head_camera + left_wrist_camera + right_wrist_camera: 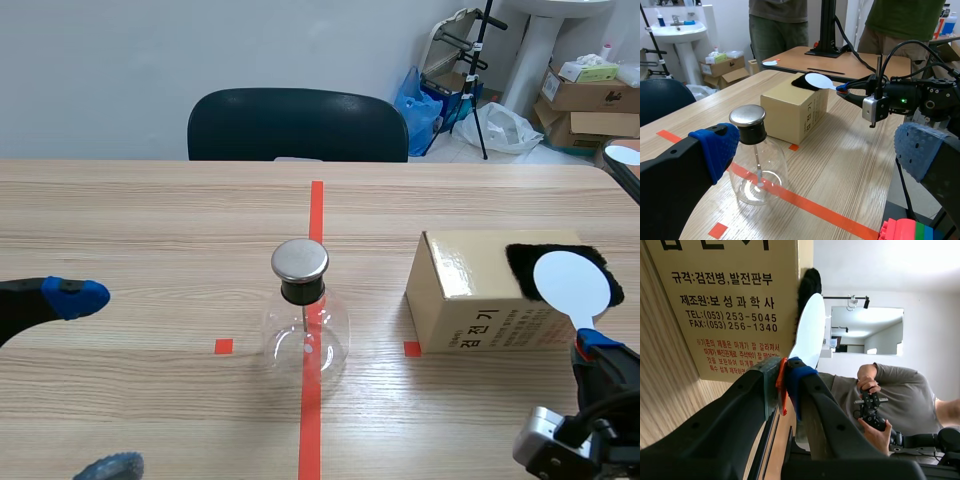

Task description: Do the electroscope experiment

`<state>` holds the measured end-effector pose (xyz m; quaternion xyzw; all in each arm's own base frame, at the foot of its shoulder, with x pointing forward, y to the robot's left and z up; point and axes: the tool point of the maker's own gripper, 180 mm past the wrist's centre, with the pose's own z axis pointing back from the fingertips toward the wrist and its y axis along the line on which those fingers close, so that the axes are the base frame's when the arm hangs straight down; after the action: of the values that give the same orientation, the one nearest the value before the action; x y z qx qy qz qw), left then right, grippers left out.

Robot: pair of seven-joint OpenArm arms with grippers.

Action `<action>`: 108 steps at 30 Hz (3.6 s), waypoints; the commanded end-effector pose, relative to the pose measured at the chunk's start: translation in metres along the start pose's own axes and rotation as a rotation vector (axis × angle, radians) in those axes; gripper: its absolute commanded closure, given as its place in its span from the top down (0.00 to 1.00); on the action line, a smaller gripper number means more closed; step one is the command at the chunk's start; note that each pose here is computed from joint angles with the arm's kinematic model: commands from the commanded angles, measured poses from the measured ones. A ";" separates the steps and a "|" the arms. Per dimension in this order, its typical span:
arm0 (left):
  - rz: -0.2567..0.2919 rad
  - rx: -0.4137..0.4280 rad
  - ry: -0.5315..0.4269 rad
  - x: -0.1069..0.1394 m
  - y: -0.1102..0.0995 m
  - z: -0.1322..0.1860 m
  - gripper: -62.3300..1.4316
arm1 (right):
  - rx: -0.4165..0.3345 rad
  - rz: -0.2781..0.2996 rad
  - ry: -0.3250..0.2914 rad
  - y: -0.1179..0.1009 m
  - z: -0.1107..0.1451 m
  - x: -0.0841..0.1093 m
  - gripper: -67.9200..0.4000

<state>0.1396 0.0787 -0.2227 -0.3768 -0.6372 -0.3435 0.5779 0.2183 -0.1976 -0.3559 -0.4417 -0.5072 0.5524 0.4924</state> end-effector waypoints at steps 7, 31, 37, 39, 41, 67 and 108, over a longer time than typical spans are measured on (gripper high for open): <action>-0.001 0.011 -0.033 0.007 0.002 -0.001 1.00 | -0.125 0.078 0.015 -0.043 -0.010 -0.003 0.02; -0.001 0.011 -0.033 0.007 0.002 -0.001 1.00 | -0.256 0.134 -0.065 -0.093 -0.031 0.065 0.02; 0.000 0.016 -0.022 0.004 0.003 -0.002 1.00 | -0.276 0.124 -0.080 -0.096 -0.036 0.080 0.02; -0.007 0.033 -0.016 0.002 0.004 -0.003 1.00 | -0.283 0.122 -0.090 -0.097 -0.037 0.086 0.02; -0.008 0.043 0.006 -0.003 0.005 -0.003 1.00 | -0.291 0.115 -0.099 -0.099 -0.039 0.091 0.02; 0.011 0.177 0.380 -0.168 0.083 -0.069 0.07 | -0.217 0.044 -0.207 -0.081 -0.032 0.150 0.02; 0.016 0.194 0.354 -0.170 0.090 -0.064 0.07 | -0.207 0.020 -0.187 -0.080 -0.033 0.147 0.02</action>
<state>0.2546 0.0532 -0.3939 -0.2526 -0.5421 -0.3398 0.7259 0.2343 -0.0453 -0.2877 -0.4315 -0.5929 0.5515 0.3976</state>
